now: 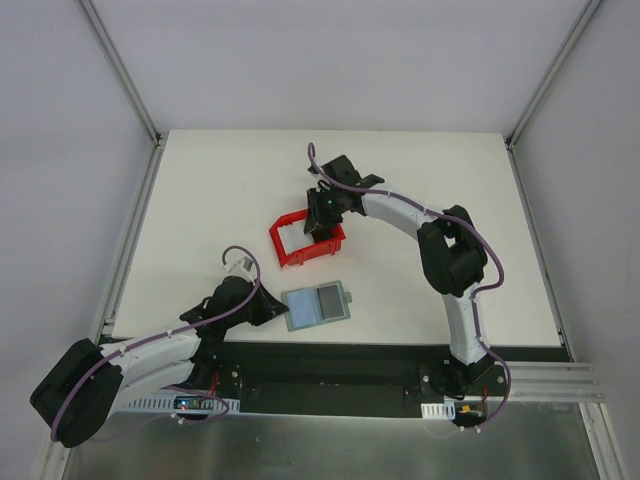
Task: Put the credit cards into the card holder
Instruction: Pick up the credit card from the storage box.
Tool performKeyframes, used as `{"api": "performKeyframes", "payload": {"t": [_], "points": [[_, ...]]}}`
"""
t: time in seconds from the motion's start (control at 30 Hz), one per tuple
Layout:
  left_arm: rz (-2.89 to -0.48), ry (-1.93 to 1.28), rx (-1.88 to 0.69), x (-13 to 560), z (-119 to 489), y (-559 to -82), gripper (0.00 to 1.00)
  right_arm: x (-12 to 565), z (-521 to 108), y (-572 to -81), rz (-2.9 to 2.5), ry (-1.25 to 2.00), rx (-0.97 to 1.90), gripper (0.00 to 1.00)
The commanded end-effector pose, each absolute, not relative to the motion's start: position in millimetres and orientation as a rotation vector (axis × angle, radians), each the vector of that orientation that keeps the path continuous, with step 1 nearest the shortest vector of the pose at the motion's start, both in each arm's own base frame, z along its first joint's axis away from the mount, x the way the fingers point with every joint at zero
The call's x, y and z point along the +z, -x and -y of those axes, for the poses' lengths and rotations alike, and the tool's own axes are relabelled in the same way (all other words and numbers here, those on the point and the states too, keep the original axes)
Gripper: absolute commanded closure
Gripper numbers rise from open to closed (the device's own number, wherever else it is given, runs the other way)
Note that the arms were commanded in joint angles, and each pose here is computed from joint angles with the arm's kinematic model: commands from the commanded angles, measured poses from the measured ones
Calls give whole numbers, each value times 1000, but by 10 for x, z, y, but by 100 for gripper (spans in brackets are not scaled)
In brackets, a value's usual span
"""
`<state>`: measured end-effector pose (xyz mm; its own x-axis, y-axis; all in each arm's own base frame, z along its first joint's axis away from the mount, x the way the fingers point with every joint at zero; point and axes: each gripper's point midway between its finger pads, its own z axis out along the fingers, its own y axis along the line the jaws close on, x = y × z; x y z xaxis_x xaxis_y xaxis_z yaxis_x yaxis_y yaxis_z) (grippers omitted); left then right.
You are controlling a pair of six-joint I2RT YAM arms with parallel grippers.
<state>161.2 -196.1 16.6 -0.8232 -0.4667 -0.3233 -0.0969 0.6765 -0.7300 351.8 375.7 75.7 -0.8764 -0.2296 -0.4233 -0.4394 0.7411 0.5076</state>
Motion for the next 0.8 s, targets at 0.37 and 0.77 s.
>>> {"api": "performKeyframes", "payload": {"t": [0.37,0.77], "points": [[-2386,398,-1017,223,1997,-1637,100,1334,-3698,-3573,-2483,528,888,90],[-2385,402,-1016,218,1989,-1629,100,1091,-3728,-3562,-2548,512,888,44]]}}
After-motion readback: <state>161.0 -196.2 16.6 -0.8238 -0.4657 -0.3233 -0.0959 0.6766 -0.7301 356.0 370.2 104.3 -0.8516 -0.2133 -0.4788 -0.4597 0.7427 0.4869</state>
